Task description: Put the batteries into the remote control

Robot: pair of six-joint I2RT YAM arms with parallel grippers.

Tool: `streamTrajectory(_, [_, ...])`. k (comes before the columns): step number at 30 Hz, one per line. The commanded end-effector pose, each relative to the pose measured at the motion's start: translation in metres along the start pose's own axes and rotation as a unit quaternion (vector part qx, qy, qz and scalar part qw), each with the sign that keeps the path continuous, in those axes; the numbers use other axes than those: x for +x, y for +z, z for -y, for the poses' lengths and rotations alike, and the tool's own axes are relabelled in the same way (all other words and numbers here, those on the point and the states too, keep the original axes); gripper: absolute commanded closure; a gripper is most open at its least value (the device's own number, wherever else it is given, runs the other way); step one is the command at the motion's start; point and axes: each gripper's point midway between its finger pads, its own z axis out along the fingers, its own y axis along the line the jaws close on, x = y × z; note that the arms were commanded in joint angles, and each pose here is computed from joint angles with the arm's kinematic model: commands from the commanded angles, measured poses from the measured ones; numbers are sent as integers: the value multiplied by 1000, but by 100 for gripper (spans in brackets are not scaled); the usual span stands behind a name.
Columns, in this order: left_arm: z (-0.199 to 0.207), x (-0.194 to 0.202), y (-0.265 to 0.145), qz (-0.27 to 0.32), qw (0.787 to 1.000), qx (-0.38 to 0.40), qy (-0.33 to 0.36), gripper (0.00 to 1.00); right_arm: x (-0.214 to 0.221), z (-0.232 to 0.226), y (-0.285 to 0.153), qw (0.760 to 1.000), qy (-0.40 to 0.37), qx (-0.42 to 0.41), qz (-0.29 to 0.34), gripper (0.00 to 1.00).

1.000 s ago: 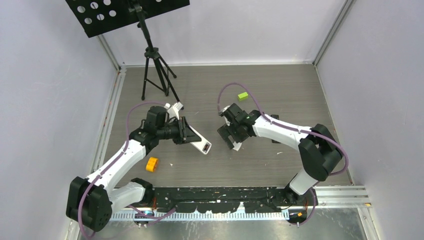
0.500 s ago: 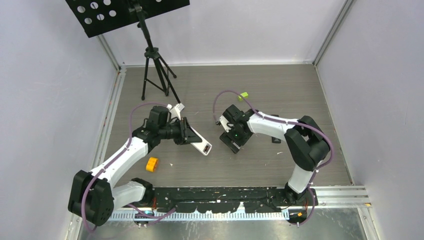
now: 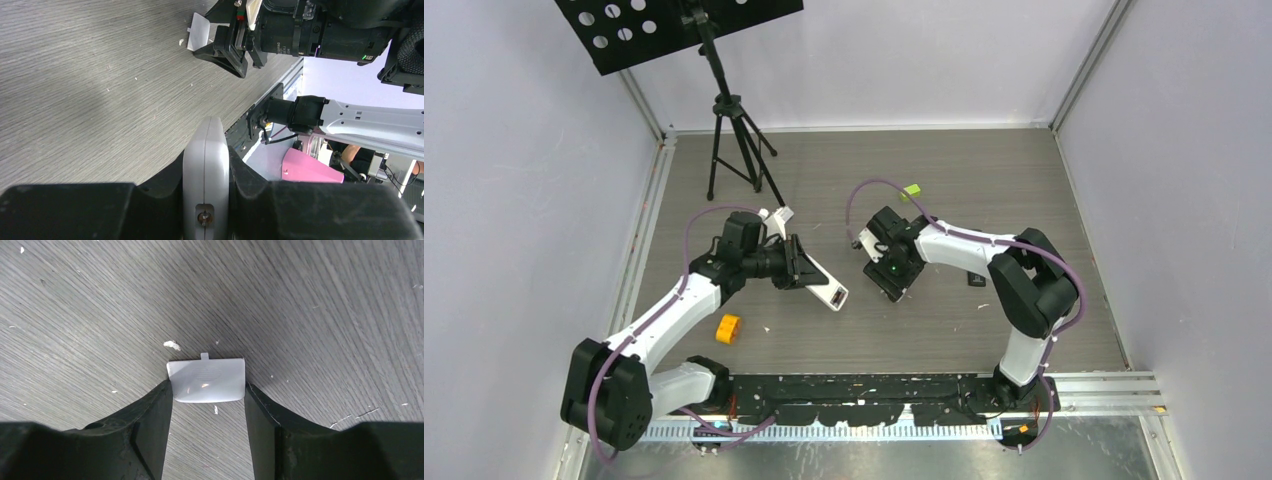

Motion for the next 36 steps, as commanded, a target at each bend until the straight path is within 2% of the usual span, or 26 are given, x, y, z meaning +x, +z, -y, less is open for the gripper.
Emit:
streamTrajectory(1, [13, -9, -3, 13, 999, 26, 18, 100, 0, 7, 10, 1000, -1, 14, -6, 52])
streamTrajectory(5, [9, -10, -3, 22, 999, 17, 21, 100, -8, 15, 0, 999, 7, 42, 20, 57])
streamTrajectory(9, [7, -16, 0, 42, 998, 21, 30, 100, -26, 12, -31, 995, 16, 47, 89, 58])
streamTrajectory(15, [5, -26, 9, 79, 996, 45, 26, 100, -57, -42, -99, 975, -8, -15, 223, 54])
streamTrajectory(20, [8, -31, 13, 96, 993, 65, 32, 100, -64, -80, -127, 958, -42, -29, 282, 53])
streamTrajectory(27, [11, -28, 9, 111, 989, 83, 42, 100, -69, -115, -132, 954, -87, -38, 286, 52])
streamTrajectory(36, [13, -19, 1, 114, 988, 90, 51, 100, -83, -109, -121, 958, -87, 6, 274, 52])
